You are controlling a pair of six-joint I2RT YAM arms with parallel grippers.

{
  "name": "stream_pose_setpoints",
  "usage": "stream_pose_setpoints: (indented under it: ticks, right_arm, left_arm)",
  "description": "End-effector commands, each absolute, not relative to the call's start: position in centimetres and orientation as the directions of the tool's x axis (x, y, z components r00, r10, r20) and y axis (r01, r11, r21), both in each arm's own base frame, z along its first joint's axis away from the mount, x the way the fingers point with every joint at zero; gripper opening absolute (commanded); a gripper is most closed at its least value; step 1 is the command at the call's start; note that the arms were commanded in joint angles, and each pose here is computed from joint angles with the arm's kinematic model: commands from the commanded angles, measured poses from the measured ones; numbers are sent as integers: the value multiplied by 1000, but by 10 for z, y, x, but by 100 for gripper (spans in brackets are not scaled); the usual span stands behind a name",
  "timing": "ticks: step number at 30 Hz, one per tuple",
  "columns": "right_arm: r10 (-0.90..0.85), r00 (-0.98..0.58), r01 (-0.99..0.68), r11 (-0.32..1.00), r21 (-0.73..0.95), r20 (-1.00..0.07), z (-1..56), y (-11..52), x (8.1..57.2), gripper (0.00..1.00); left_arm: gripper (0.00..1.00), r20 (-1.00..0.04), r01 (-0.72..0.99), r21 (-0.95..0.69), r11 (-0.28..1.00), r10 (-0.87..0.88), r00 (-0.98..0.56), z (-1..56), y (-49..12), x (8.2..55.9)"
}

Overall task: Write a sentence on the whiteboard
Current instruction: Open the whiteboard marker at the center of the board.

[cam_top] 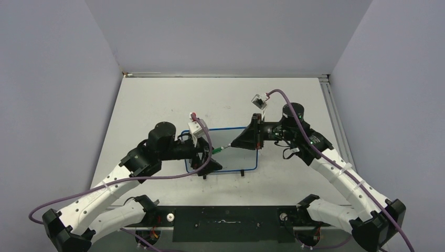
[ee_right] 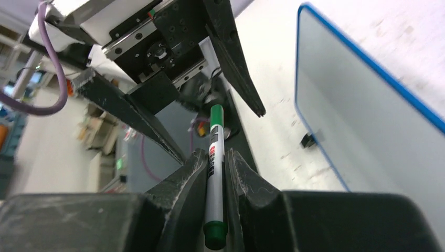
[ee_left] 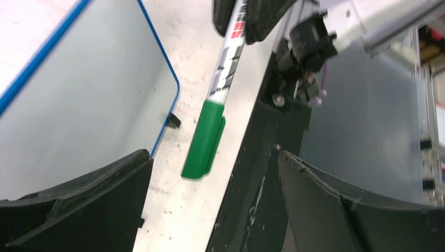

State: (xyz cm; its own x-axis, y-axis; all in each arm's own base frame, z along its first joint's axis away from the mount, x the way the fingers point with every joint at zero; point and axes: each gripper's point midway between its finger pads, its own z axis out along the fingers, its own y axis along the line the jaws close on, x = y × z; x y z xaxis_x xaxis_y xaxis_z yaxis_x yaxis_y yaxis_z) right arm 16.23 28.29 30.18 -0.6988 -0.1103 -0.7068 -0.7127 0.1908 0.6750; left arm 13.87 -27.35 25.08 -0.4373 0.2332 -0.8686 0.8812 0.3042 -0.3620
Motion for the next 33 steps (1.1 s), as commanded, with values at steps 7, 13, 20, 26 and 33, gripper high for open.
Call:
stream_pose_setpoints:
  ticks: [7, 13, 20, 26, 33]
  right_arm:
    - [448, -270, -912, 165, 375, -852, 424, 266, 187, 5]
    - [519, -218, -933, 137, 332, -826, 434, 266, 187, 5]
    - [511, -229, -951, 65, 303, -828, 433, 279, 180, 5]
    - [512, -245, -951, 39, 307, -823, 428, 282, 179, 5]
    - [506, -272, -947, 10, 321, -818, 425, 285, 177, 5]
  left_arm:
    - [91, -793, 784, -554, 282, -467, -392, 389, -252, 187]
    - [91, -685, 788, -602, 133, -594, -423, 426, -245, 181]
    - [88, -615, 747, -658, 94, -640, -462, 436, -247, 192]
    - [75, -581, 734, -673, 91, -679, -449, 444, -241, 200]
    - [55, -530, 697, -714, 69, -703, -474, 446, -240, 207]
